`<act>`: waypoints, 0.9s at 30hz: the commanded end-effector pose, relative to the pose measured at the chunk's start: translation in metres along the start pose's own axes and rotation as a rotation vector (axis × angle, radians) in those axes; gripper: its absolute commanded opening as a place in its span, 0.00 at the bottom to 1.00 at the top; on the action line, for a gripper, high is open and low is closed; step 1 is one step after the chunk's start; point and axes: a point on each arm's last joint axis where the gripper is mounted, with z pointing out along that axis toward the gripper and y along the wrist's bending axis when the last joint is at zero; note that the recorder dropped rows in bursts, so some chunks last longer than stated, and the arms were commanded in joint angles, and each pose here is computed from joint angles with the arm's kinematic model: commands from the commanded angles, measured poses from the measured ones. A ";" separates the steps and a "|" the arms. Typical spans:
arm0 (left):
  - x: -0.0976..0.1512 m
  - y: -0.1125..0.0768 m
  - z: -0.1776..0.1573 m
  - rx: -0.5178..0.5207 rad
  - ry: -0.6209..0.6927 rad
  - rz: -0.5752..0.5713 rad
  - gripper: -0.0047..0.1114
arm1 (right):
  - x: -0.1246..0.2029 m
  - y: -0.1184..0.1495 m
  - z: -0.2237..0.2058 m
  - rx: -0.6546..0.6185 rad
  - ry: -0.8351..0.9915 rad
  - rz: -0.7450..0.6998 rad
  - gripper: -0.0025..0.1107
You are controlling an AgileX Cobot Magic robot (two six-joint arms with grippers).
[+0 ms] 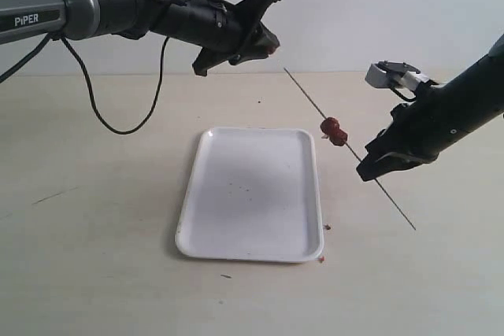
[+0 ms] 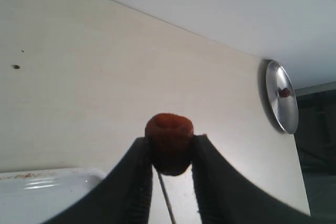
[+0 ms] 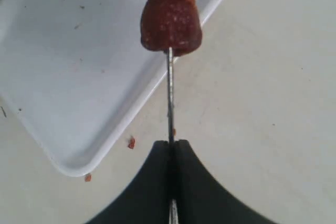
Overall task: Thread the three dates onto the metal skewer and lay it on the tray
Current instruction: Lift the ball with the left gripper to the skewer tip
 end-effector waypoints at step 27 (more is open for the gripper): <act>0.001 -0.005 -0.001 0.011 -0.005 0.012 0.27 | -0.009 0.008 -0.002 -0.088 -0.098 -0.045 0.02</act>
